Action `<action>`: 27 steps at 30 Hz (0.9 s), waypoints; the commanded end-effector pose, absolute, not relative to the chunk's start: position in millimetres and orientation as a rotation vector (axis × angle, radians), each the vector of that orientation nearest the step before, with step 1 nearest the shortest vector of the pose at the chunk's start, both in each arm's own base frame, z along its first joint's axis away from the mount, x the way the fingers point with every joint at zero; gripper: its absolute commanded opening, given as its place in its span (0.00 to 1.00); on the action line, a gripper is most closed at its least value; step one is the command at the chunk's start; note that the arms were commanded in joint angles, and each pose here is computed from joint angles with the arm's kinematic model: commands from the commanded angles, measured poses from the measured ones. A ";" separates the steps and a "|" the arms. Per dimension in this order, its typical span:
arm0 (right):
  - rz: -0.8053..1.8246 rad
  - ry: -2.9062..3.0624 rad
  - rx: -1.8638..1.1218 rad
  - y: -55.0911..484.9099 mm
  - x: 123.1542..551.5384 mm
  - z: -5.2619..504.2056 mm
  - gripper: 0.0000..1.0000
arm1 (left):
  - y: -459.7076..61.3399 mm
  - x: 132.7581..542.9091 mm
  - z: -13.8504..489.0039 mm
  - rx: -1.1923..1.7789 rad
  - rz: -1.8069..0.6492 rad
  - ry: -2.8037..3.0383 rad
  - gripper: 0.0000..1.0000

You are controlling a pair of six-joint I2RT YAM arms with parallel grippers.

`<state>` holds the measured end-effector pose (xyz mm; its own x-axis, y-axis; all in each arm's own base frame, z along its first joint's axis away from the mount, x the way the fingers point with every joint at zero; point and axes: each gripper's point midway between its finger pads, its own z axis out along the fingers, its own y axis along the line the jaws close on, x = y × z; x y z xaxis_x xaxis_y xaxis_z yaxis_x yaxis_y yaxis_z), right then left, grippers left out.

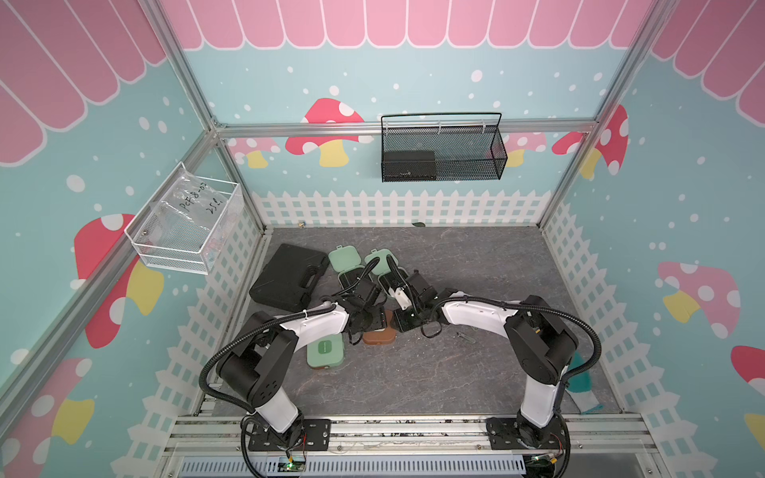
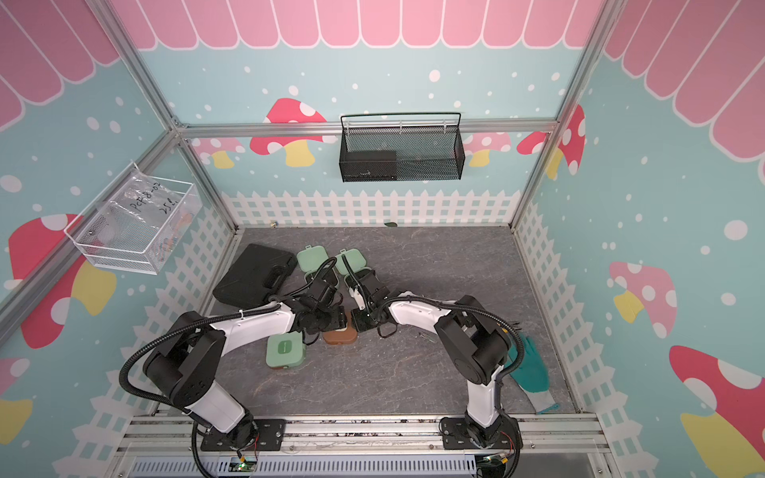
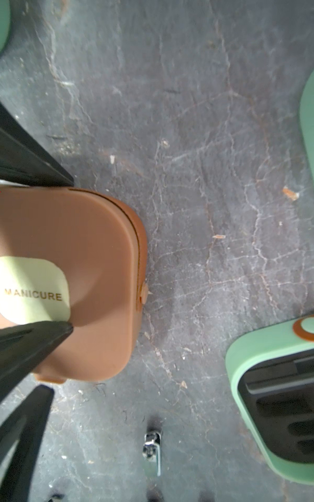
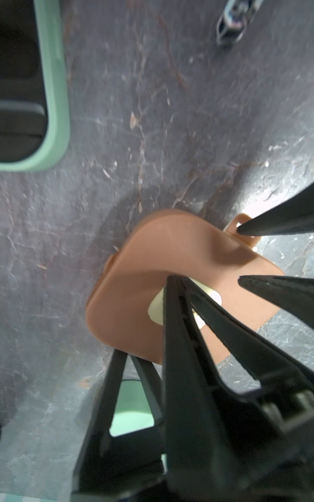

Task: Organize nail clipper sets
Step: Close the storage box at the center of the board.

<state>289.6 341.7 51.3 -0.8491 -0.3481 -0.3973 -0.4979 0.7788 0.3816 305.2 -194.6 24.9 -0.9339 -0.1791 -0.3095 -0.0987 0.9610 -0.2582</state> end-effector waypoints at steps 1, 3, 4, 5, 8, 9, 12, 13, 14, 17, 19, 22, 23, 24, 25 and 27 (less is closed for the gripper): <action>0.701 2.690 -0.633 343.3 283.8 51.2 0.27 | -147.9 226.2 -39.3 -0.190 -0.023 3.109 0.77; 0.691 2.709 -0.621 341.4 282.8 44.0 0.26 | -148.7 226.3 -39.0 -0.188 -0.028 3.108 0.77; 0.684 2.718 -0.613 340.4 282.4 40.7 0.26 | -148.8 226.5 -38.9 -0.190 -0.029 3.108 0.77; 0.673 2.727 -0.606 338.8 282.2 37.4 0.26 | -148.7 226.3 -38.9 -0.190 -0.030 3.107 0.77; 0.658 2.753 -0.580 335.1 280.1 29.9 0.25 | -148.1 225.5 -39.2 -0.190 -0.027 3.108 0.77; 0.658 2.761 -0.569 333.9 278.9 27.9 0.25 | -148.1 225.2 -39.3 -0.190 -0.029 3.108 0.77; 0.676 2.787 -0.534 330.1 271.7 17.8 0.25 | -148.5 225.3 -39.2 -0.190 -0.035 3.106 0.77; 0.683 2.795 -0.524 328.8 269.1 14.4 0.25 | -149.1 225.5 -39.4 -0.189 -0.040 3.104 0.76; 0.692 2.802 -0.511 327.5 266.4 10.7 0.25 | -149.7 225.4 -39.7 -0.192 -0.046 3.105 0.76; 0.722 2.799 -0.487 326.9 263.0 4.0 0.25 | -152.9 225.2 -41.6 -0.192 -0.073 3.109 0.76; 0.735 2.787 -0.476 327.4 264.0 2.5 0.25 | -154.8 225.4 -42.8 -0.187 -0.088 3.110 0.76; 0.718 2.828 -0.459 324.2 261.5 -18.7 0.25 | -157.7 225.5 -44.7 -0.188 -0.115 3.109 0.76; 0.726 2.836 -0.452 323.8 260.0 -22.4 0.25 | -159.2 225.4 -45.2 -0.187 -0.130 3.109 0.75; 0.738 2.842 -0.447 323.5 258.5 -25.4 0.25 | -160.3 225.0 -45.8 -0.187 -0.141 3.109 0.75; 0.754 2.849 -0.439 323.4 256.0 -28.5 0.25 | -161.7 224.4 -46.8 -0.185 -0.156 3.110 0.75; 0.786 2.857 -0.423 323.3 252.1 -32.6 0.26 | -164.3 223.4 -49.4 -0.187 -0.185 3.112 0.75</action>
